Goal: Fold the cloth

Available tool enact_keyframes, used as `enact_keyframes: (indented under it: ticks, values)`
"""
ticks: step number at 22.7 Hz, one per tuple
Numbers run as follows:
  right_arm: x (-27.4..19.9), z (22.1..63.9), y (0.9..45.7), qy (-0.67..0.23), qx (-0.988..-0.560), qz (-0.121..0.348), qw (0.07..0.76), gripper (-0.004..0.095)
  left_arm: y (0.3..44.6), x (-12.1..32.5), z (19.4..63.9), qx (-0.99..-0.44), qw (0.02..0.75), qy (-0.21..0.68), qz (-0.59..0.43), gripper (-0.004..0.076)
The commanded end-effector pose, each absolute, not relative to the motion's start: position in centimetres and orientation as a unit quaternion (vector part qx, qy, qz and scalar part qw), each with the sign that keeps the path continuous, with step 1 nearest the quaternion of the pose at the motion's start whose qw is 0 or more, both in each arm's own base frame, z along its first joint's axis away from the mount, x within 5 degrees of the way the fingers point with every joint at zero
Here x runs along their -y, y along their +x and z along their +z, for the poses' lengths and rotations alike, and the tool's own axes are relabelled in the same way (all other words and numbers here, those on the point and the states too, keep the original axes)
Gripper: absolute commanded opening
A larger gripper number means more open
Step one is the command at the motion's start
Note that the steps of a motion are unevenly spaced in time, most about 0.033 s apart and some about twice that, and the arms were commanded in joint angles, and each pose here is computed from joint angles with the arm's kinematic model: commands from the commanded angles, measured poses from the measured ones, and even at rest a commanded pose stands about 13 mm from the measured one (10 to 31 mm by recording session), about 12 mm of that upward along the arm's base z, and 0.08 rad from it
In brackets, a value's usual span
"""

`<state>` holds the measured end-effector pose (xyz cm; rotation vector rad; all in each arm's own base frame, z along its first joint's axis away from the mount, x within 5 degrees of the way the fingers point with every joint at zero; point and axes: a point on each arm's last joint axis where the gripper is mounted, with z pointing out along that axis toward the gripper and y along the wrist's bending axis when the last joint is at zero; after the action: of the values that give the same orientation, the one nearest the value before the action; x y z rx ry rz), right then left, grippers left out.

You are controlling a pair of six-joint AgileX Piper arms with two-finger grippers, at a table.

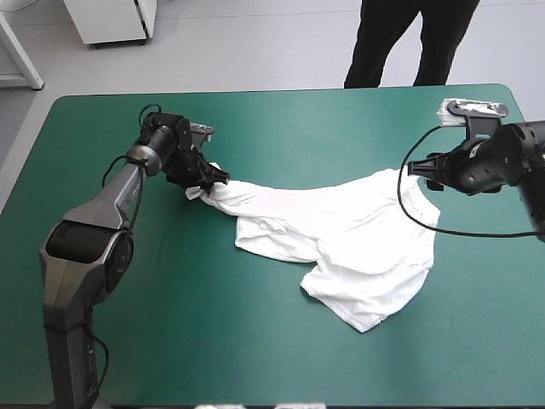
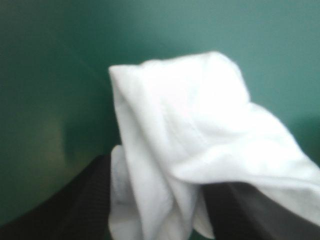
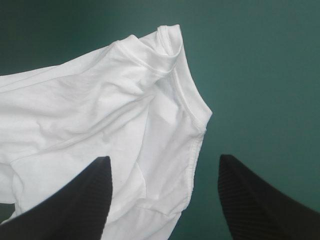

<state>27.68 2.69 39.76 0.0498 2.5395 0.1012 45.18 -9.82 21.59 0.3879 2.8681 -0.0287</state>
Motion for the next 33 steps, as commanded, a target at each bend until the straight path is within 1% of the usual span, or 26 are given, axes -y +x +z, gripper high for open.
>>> enact_keyframes:
  ticks: [1,2,5,6,7,8,9,10,11,13,15,18,22,24,27,31,33]
  values:
    - [-2.3,41.5,27.1,0.023,-0.941,0.037,0.336,0.0577,45.1,9.9,22.6,-0.982,0.13,0.133,-0.011,0.019]
    - [-2.3,41.4,27.0,0.023,-0.944,0.036,0.327,0.0577,45.2,10.0,22.4,-0.983,0.13,0.131,-0.015,-0.0006]
    - [-3.3,40.7,26.4,0.008,-0.953,0.047,0.298,0.0577,45.2,10.0,22.4,-0.982,0.131,0.132,-0.018,-0.001]
    - [-5.0,39.7,25.7,-0.025,-0.957,0.054,0.283,0.0577,45.1,10.0,22.4,-0.983,0.13,0.132,-0.018,-0.001]
    - [-6.7,38.6,25.0,-0.062,-0.961,0.051,0.265,0.0577,45.1,10.0,22.4,-0.983,0.13,0.132,-0.018,-0.001]
    - [-7.8,37.7,24.4,-0.081,-0.965,0.037,0.246,0.0577,45.1,10.1,22.4,-0.983,0.13,0.132,-0.019,-0.001]
    - [-9.0,36.5,23.8,-0.093,-0.969,0.013,0.227,0.0577,45.1,10.1,22.4,-0.983,0.127,0.131,-0.02,-0.001]
    - [-9.6,35.9,23.2,-0.094,-0.972,0.004,0.218,0.0578,45.1,10.1,22.3,-0.983,0.126,0.13,-0.023,-0.001]
    - [-10.6,35.4,22.4,-0.11,-0.972,0.013,0.206,0.0589,45.0,10.2,22.3,-0.984,0.124,0.129,-0.026,-0.001]
    - [-11.9,35.0,20.6,-0.124,-0.973,0.054,0.185,0.0631,45.0,10.2,22.3,-0.984,0.123,0.129,-0.026,-0.001]
    - [-12.4,34.4,19.3,-0.129,-0.974,0.067,0.173,0.0641,45.0,10.2,22.3,-0.984,0.122,0.128,-0.03,-0.001]
    - [-13.1,33.1,18.4,-0.135,-0.975,0.069,0.16,0.0641,45.0,10.4,22.4,-0.983,0.124,0.131,-0.04,-0.001]
    - [-14.5,30.6,17.4,-0.144,-0.973,0.073,0.164,0.064,45.0,10.4,22.4,-0.983,0.124,0.132,-0.041,-0.001]
    - [-15.0,28.9,16.6,-0.144,-0.974,0.065,0.159,0.064,45.0,10.5,22.4,-0.983,0.124,0.131,-0.043,-0.001]
    - [-15.2,27.3,16.0,-0.143,-0.975,0.065,0.155,0.064,45.0,10.5,22.4,-0.983,0.125,0.131,-0.044,-0.001]
    - [-15.4,25.4,15.9,-0.151,-0.973,0.068,0.158,0.0636,45.0,10.5,22.4,-0.982,0.127,0.131,-0.045,-0.001]
    - [-15.7,24.5,16.3,-0.157,-0.973,0.06,0.158,0.0634,45.1,10.5,22.4,-0.982,0.128,0.131,-0.045,-0.001]
